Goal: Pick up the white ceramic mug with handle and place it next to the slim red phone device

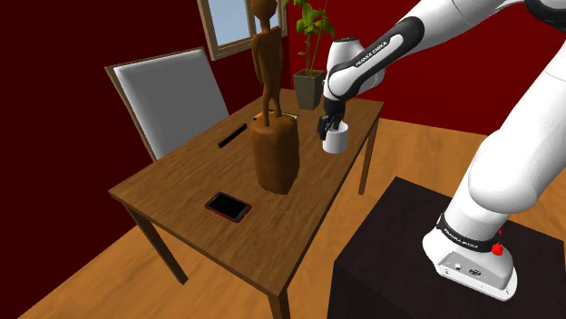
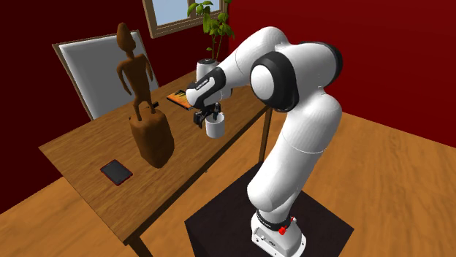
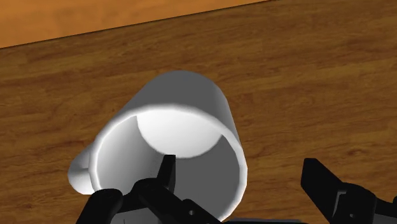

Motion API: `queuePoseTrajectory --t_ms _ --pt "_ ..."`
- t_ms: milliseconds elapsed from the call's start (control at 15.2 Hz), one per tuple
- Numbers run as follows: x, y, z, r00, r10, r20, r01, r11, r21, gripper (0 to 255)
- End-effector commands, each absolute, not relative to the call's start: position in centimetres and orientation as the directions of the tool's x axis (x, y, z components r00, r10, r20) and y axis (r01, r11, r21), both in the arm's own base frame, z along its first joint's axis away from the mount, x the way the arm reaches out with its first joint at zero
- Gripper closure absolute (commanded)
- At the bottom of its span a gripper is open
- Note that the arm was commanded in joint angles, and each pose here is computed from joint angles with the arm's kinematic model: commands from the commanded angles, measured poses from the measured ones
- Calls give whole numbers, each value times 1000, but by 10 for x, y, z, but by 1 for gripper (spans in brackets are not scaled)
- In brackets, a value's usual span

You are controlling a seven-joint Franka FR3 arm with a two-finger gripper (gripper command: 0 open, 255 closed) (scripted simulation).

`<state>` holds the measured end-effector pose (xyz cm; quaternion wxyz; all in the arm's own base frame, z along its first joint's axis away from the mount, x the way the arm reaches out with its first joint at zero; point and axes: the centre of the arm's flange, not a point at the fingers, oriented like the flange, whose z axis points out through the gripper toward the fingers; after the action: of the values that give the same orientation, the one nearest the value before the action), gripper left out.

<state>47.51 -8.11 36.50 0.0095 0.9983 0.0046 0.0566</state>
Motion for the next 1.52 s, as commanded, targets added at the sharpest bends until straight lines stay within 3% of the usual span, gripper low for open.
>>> queuePoseTrajectory --t_ms 0,594,660,1452 --pt "477 -82 354 993 10 114 8 -1000 20 0" --pt "478 -83 346 993 10 114 8 -1000 20 0" --pt "478 -83 346 993 10 114 8 -1000 20 255" --pt "478 -83 361 993 10 114 8 -1000 20 255"
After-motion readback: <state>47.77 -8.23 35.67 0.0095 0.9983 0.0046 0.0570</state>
